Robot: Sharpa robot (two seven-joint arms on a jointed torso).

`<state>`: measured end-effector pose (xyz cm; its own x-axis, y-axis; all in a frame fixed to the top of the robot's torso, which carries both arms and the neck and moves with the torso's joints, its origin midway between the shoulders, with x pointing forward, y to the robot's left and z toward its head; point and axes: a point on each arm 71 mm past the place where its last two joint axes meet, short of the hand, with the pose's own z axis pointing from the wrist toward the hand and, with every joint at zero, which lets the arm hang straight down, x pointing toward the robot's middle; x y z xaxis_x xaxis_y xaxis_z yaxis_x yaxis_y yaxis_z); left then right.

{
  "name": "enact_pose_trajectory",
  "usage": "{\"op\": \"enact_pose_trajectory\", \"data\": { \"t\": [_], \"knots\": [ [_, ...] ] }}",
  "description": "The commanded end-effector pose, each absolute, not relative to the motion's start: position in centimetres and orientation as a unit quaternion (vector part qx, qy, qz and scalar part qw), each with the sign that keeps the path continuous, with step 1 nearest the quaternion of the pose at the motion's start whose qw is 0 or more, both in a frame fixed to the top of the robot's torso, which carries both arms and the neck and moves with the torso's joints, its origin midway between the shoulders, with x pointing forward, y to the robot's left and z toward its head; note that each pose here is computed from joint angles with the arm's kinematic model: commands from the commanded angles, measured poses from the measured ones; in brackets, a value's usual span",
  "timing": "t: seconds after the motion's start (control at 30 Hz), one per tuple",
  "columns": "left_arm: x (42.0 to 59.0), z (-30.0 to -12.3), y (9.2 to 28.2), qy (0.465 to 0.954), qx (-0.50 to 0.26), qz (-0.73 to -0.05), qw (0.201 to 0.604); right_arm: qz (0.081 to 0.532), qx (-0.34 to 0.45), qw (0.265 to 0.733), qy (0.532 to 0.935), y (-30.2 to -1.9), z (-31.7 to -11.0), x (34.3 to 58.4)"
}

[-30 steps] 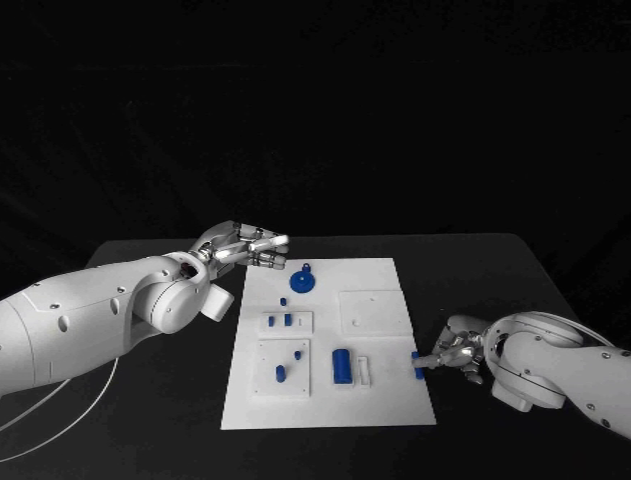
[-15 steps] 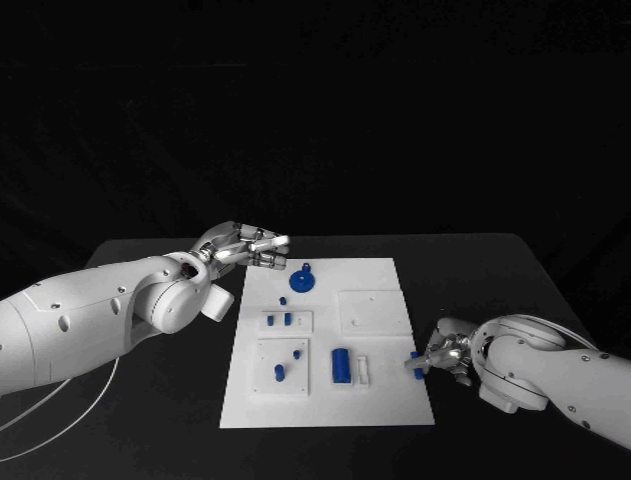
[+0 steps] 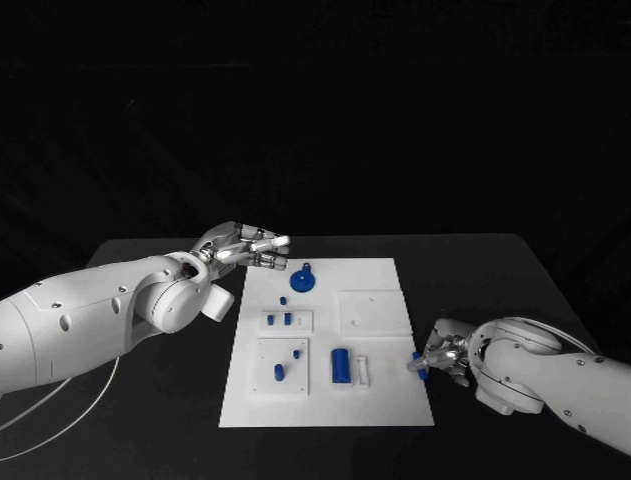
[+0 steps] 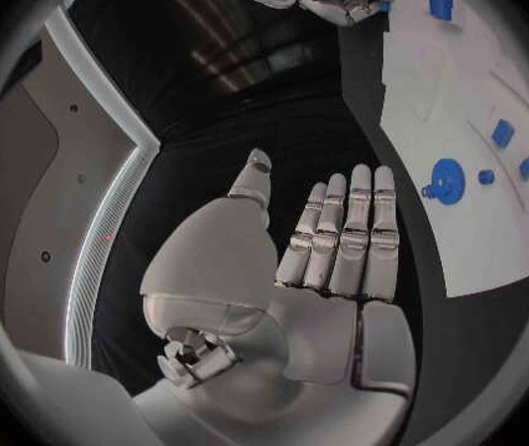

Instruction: Assemble the parts on the task board

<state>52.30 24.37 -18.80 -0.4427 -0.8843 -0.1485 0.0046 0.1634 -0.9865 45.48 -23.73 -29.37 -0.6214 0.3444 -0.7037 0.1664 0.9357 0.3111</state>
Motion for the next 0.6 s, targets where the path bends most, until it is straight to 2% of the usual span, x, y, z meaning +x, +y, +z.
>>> {"op": "enact_pose_trajectory", "data": {
  "t": [0.03, 0.33, 0.6],
  "knots": [
    [52.2, -18.8, 24.2, 0.648, -0.338, -0.555, 0.397, 0.104, 0.147, 0.390, 0.903, -23.9, -30.6, 44.8],
    [52.2, -18.8, 24.5, 0.648, -0.340, -0.553, 0.399, 0.146, 0.225, 0.362, 0.893, -25.2, -30.9, 44.5],
    [52.3, -18.8, 24.6, 0.645, -0.341, -0.552, 0.404, 0.152, 0.264, 0.371, 0.877, -27.2, -29.6, 44.9]
  ]
}}
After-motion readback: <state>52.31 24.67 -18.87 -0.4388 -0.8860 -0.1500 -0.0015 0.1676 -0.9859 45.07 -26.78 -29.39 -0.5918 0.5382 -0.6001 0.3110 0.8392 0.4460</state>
